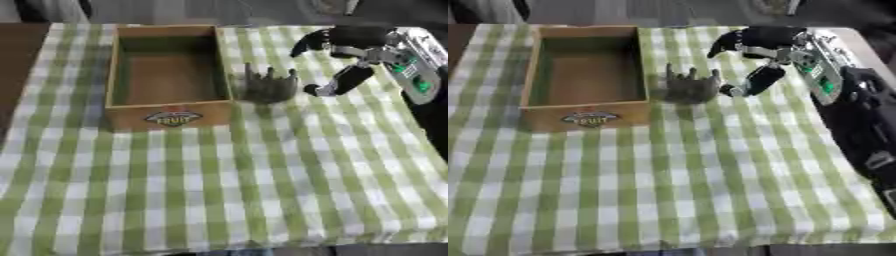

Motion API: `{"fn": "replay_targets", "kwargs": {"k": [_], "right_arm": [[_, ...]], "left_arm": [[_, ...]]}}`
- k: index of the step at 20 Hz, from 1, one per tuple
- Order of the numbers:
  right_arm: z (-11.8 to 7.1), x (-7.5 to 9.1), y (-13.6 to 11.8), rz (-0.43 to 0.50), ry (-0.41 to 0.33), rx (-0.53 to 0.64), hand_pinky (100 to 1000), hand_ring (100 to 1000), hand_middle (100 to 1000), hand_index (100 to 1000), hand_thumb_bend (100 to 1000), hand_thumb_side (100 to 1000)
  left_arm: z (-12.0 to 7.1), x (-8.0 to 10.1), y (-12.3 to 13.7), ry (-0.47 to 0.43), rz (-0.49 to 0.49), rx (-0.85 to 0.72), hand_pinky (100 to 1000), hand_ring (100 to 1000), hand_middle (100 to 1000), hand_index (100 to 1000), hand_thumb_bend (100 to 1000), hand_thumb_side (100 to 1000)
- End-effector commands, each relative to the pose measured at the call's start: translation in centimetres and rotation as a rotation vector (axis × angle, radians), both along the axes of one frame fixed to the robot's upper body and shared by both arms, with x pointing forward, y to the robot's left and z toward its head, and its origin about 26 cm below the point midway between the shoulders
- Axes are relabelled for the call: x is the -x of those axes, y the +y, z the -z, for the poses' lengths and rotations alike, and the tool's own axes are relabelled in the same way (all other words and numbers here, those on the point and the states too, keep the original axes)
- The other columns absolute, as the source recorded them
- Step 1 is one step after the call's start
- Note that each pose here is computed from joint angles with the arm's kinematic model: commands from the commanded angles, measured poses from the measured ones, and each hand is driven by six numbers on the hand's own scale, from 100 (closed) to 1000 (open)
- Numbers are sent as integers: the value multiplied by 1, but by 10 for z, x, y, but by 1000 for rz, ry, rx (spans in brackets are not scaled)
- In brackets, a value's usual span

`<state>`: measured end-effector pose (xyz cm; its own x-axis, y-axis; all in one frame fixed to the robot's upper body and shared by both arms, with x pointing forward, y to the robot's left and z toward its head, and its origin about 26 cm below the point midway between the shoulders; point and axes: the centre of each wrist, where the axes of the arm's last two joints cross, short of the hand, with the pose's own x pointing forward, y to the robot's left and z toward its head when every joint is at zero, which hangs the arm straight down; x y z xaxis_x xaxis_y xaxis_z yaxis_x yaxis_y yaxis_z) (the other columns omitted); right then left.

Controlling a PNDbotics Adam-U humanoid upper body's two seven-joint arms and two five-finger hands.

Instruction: Pick up objects on the table and place them in the box.

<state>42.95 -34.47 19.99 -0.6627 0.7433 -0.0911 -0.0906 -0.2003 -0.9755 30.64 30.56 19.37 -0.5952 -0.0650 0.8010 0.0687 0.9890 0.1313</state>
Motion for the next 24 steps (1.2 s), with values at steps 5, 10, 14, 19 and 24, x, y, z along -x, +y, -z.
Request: {"fn": "replay_targets", "kwargs": {"k": [5,10,14,19,24], "right_arm": [[-1,-14,-5,62,-16,14,776,874,876,909,342,508],[18,-28,-6,120,28,35,810,921,914,914,384,556],[26,-33,-6,155,-3,52,884,993,978,907,426,575],[30,-35,-4,172,-51,74,905,1000,1000,881,450,590],[36,-38,0,174,-60,95,915,1000,1000,869,459,593]], "left_arm": [[-10,2,1,-30,6,-19,546,637,541,580,103,646],[-9,2,0,-30,13,-18,546,637,541,580,102,646],[-9,2,0,-30,14,-16,546,637,541,580,102,645],[-8,1,0,-27,17,-15,546,637,541,580,103,645],[-8,1,0,-29,17,-15,546,637,541,580,103,645]]}}
